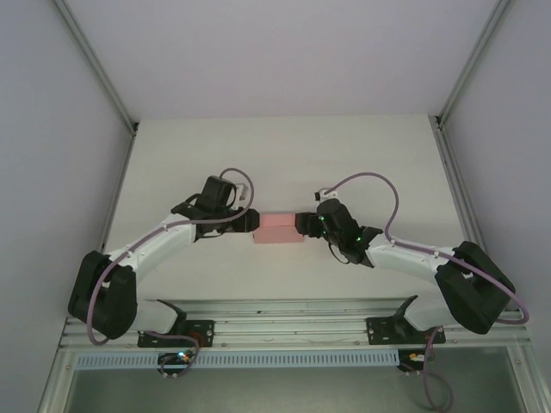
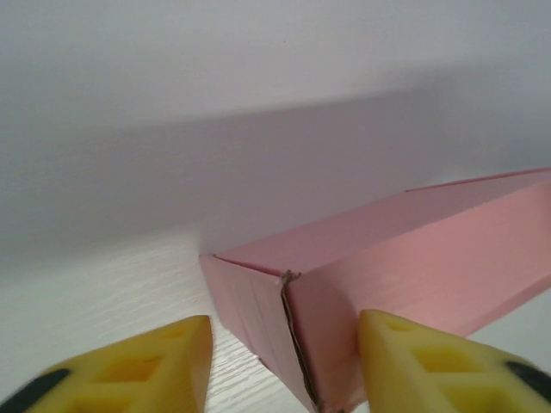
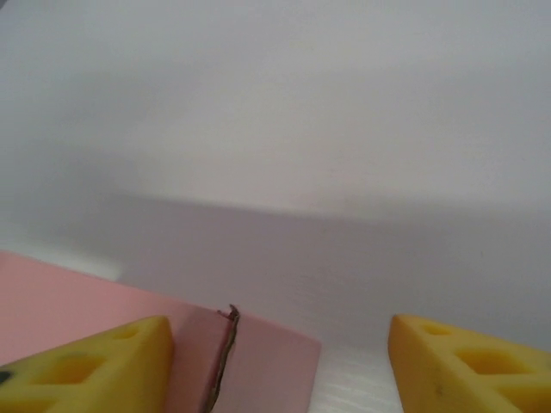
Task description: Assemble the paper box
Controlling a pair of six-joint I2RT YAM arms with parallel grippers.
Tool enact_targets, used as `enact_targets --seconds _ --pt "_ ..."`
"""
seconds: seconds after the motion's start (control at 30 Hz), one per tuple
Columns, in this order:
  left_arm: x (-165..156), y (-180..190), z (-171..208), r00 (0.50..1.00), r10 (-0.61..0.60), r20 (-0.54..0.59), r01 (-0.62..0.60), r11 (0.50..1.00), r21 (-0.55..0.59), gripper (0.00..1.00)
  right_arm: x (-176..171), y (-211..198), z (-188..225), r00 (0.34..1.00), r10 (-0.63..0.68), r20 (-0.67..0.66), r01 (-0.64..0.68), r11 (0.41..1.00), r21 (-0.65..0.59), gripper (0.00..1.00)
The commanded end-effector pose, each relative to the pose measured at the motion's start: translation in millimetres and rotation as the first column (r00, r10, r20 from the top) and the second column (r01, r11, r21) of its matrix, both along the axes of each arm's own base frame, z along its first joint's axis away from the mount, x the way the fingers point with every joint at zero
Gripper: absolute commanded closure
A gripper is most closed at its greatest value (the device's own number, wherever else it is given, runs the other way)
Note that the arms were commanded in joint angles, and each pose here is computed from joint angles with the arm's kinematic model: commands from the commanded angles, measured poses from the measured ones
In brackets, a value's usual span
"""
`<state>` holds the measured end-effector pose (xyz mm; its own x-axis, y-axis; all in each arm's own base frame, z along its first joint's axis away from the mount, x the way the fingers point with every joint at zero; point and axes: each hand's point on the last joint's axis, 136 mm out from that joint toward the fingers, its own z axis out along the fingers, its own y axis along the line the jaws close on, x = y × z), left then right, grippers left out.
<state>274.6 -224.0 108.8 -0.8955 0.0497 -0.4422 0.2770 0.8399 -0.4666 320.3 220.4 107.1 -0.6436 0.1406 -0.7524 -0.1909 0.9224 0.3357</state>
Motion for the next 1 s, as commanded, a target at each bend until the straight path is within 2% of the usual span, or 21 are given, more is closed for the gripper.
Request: enact_targets --seconds 0.0,0.1,0.23,0.33,0.57,0.63,0.67,0.7,0.77,0.83,0.9,0.93,0.97 --pt "-23 19 -41 0.994 0.025 -0.104 -0.018 0.998 0.066 0.71 -23 -25 -57 0.990 -0.039 -0.133 0.027 0.996 -0.088 0.51" --pt "-27 16 -46 0.995 0.018 -0.102 -0.015 0.999 0.030 0.81 -26 -23 -63 0.990 -0.036 -0.135 0.028 0.998 -0.058 0.58" --pt "-30 15 -57 0.994 0.020 -0.105 -0.019 1.000 0.011 1.00 -28 -28 -71 0.985 -0.064 -0.163 0.053 0.996 -0.068 0.75" --pt "-31 15 -61 0.994 0.027 -0.106 -0.027 1.000 -0.001 1.00 -29 -28 -72 0.985 -0.073 -0.155 0.068 0.997 -0.037 0.83" --pt "-30 14 -52 0.996 0.028 -0.081 -0.029 0.999 -0.016 0.99 -29 -23 -60 0.990 -0.049 -0.129 0.048 0.999 -0.010 0.83" --pt "-24 11 -40 0.999 0.015 -0.050 -0.016 1.000 -0.019 0.90 -24 -21 -51 0.991 -0.046 -0.123 0.043 0.999 -0.025 0.80" --pt "-20 9 -31 1.000 0.008 -0.027 -0.008 1.000 -0.020 0.73 -21 -20 -46 0.992 -0.039 -0.119 0.035 0.999 -0.037 0.77" --pt "-15 9 -23 1.000 0.005 -0.006 -0.006 1.000 -0.016 0.64 -18 -17 -31 0.995 -0.027 -0.093 0.024 0.999 -0.033 0.73" --pt "-1 7 -4 0.999 0.002 0.037 -0.002 1.000 0.006 0.59 -9 -15 -14 0.997 -0.027 -0.076 0.023 0.998 -0.055 0.70" --pt "14 7 18 0.997 0.007 0.082 -0.009 0.999 0.031 0.38 0 -15 4 0.997 -0.030 -0.074 0.024 0.997 -0.076 0.66" --pt "28 7 38 0.991 0.017 0.130 -0.023 0.999 0.048 0.13 8 -15 22 0.997 -0.028 -0.066 0.022 0.996 -0.082 0.54" --pt "35 7 49 0.987 0.022 0.157 -0.030 0.998 0.050 0.03 11 -13 32 0.998 -0.011 -0.059 0.006 0.997 -0.083 0.44" --pt "41 7 58 0.984 0.025 0.178 -0.035 0.998 0.052 0.00 15 -12 41 0.999 0.003 -0.047 -0.007 0.997 -0.083 0.38"
